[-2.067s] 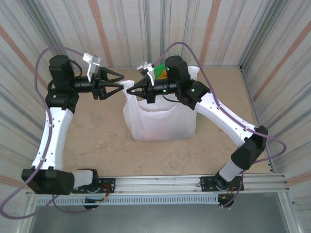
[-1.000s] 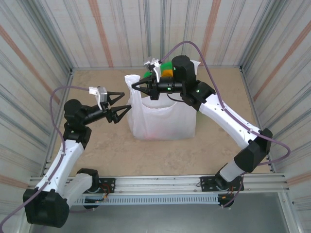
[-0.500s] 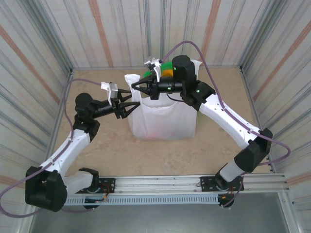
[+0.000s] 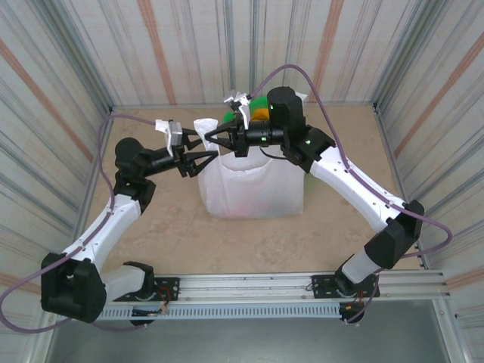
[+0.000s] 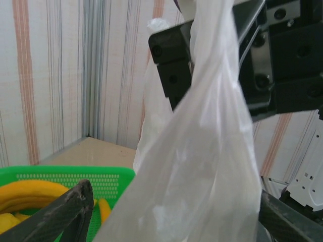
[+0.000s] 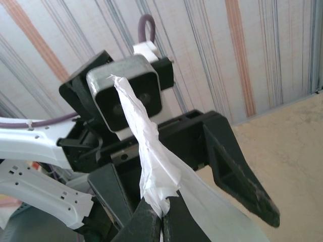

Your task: Place the fake fruits into the plastic bag and tie a complex knot

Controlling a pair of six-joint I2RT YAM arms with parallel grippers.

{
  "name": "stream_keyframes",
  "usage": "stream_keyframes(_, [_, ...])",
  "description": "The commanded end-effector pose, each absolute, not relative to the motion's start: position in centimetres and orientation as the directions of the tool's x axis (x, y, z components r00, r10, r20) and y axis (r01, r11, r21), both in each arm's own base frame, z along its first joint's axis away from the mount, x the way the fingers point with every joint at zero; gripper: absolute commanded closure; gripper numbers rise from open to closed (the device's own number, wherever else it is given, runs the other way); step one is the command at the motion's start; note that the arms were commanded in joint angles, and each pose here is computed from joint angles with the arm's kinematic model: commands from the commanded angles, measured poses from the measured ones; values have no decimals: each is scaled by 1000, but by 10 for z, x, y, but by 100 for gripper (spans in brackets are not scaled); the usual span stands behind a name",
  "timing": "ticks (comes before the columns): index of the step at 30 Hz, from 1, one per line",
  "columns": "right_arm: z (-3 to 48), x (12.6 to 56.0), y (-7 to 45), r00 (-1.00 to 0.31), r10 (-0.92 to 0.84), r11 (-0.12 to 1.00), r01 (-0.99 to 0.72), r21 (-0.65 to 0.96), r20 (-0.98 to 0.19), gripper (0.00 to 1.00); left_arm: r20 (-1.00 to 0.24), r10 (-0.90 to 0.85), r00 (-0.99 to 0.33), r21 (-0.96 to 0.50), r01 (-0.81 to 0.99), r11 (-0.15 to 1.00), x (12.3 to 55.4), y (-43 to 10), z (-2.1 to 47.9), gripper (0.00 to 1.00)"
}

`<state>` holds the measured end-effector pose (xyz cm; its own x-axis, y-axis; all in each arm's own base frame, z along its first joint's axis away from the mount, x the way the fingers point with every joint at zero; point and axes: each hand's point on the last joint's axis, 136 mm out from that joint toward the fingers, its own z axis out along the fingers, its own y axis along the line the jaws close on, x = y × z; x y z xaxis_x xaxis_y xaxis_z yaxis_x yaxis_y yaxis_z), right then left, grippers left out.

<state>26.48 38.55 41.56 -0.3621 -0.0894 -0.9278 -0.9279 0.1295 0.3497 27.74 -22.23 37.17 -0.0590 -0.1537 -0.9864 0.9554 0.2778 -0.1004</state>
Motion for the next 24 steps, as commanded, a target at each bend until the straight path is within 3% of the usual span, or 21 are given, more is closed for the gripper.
stream_keyframes(1, [433, 257, 381, -340, -69, 102, -938, 332, -938, 100, -989, -148, 21, -14, 973, 229, 267, -226, 398, 27])
stream_keyframes(6, [441, 261, 378, -326, -44, 122, -940, 319, -944, 100, -991, -136, -1, -27, 982, 188, 262, -229, 389, 35])
stream_keyframes(15, [456, 262, 375, -326, -13, 99, -941, 324, -945, 93, -993, -114, -13, -33, 984, 176, 257, -230, 378, 79])
stream_keyframes(19, [463, 264, 374, -314, -4, 97, -945, 312, -949, 80, -994, -109, -13, -32, 985, 171, 256, -231, 378, 93])
stream_keyframes(22, [466, 268, 375, -308, -3, 97, -947, 306, -951, 66, -994, -108, -10, -28, 986, 161, 254, -232, 378, 96])
stream_keyframes(24, [468, 269, 377, -306, -6, 85, -949, 305, -952, 63, -994, -106, -5, -21, 988, 151, 252, -233, 379, 98])
